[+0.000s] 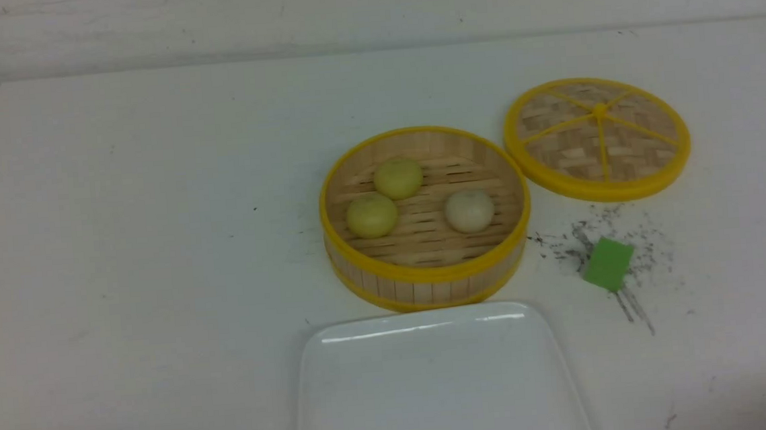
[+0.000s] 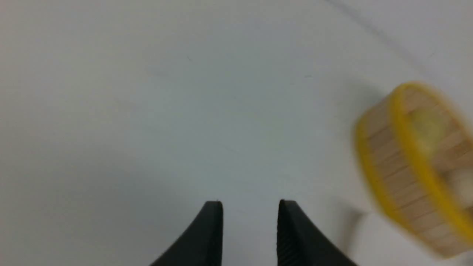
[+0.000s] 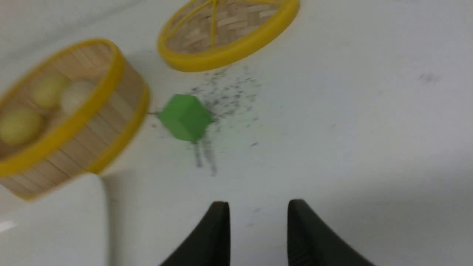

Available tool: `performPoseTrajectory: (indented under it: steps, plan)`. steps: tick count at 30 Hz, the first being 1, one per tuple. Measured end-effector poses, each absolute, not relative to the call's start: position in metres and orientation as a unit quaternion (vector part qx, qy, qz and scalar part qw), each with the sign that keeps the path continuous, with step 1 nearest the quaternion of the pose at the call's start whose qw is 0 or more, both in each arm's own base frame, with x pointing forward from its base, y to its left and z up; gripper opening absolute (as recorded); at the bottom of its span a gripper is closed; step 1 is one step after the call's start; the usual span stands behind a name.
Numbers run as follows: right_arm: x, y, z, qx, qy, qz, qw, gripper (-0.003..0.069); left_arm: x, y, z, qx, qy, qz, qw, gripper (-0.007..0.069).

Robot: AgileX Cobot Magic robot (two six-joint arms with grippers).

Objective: Put the steamed buns into the plate on the white tablecloth.
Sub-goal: 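Reach toward a bun in the bamboo steamer with the right gripper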

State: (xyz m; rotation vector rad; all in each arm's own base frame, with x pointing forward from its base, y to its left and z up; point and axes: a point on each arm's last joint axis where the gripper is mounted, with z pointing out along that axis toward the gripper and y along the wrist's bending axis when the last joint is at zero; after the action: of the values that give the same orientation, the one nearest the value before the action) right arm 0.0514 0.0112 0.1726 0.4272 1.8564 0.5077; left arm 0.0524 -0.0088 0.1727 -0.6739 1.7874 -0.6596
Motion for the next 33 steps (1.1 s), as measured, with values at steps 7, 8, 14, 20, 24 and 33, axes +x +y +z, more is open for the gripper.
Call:
performPoseTrajectory:
  steps: [7, 8, 14, 20, 24, 33]
  plan:
    - [0.051, 0.019, 0.174, 0.283, 0.744, 0.338, 0.502, 0.024, 0.052, -0.018, 0.175, -0.458, 0.645, -0.458, 0.405, 0.0241]
    - [0.051, 0.019, 0.174, 0.284, 0.744, 0.339, 0.501, 0.024, 0.052, -0.018, 0.175, -0.46, 0.643, -0.46, 0.403, 0.0241]
    - [0.051, 0.019, 0.183, 0.285, 0.731, 0.352, 0.511, 0.024, 0.052, -0.017, 0.18, -0.427, 0.653, -0.444, 0.441, 0.0241]
    - [0.04, 0.015, 0.272, 0.138, 0.721, 0.247, 0.633, 0.0132, 0.041, -0.019, 0.249, -0.295, 0.685, -0.4, 0.534, 0.0155]
    - [0.058, 0.01, 0.307, 0.092, 0.815, 0.137, 0.555, -0.0009, 0.051, -0.022, 0.283, -0.221, 0.799, -0.291, 0.478, 0.002]
    - [0.133, 0.022, 0.309, 0.078, 0.944, 0.136, 0.289, -0.0011, 0.108, -0.023, 0.284, -0.107, 0.942, -0.15, 0.282, 0.0002]
